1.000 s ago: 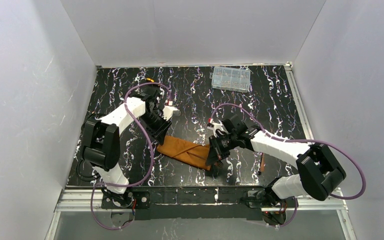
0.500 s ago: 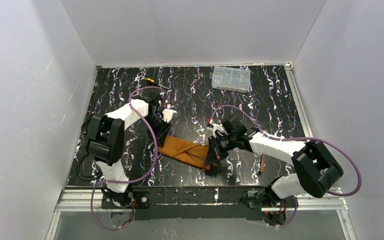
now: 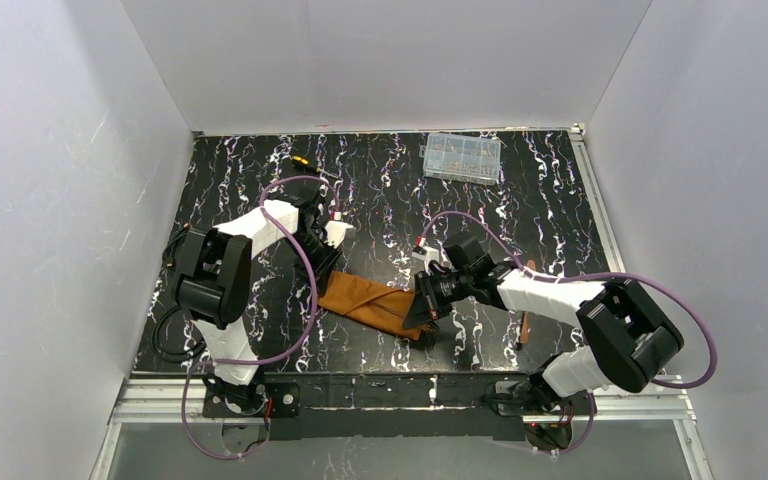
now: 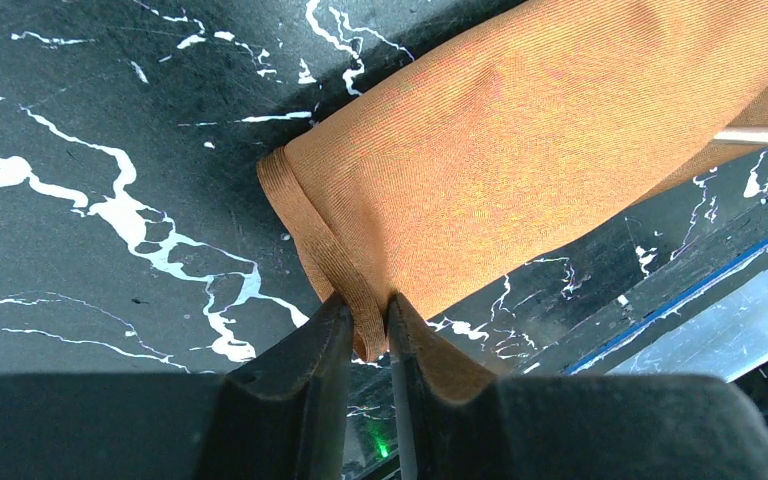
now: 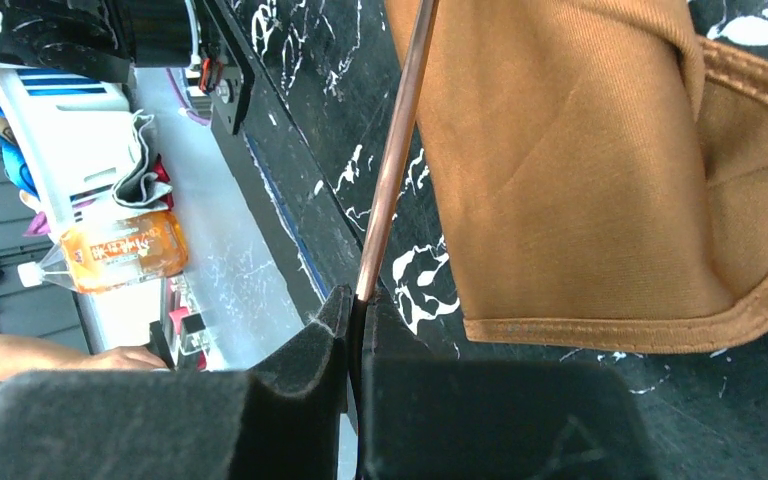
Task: Fold the napkin into a case and place the utensils inside
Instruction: Insert the fork into the folded napkin.
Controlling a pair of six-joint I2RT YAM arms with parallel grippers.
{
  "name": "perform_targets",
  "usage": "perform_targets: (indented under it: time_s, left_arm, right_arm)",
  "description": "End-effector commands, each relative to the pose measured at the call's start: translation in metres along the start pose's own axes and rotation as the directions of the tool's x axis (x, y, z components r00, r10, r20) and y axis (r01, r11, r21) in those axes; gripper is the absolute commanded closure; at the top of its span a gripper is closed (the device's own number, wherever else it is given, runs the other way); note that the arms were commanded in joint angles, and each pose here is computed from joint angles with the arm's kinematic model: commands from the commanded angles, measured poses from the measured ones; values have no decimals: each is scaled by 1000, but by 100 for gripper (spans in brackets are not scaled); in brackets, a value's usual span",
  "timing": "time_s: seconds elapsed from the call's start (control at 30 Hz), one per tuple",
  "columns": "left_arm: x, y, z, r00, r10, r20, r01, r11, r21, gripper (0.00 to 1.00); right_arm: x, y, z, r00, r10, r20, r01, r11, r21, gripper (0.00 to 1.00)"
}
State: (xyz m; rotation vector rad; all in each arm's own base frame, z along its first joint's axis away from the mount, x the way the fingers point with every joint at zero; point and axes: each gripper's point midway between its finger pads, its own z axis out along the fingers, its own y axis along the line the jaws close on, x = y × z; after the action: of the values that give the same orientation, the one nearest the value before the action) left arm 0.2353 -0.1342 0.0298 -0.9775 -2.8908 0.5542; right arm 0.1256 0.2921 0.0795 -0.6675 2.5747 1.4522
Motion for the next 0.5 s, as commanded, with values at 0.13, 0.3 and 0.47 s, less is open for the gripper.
perform_targets:
  time_s: [0.13, 0.3, 0.47]
  left_arm:
    - [8, -7, 1, 1000, 0, -24, 1, 999, 42, 82]
    - [6, -9, 2, 1000, -5, -27, 6, 998, 61, 82]
    - [7, -11, 2, 999, -2, -37, 5, 997, 73, 83]
  right_arm:
    - [-16, 6, 10, 995, -77, 60, 82, 993, -87, 99]
    - [-15, -5, 19, 996, -74, 47, 77, 994, -81, 99]
    - [-18, -11, 23, 991, -108, 75, 114, 990, -81, 99]
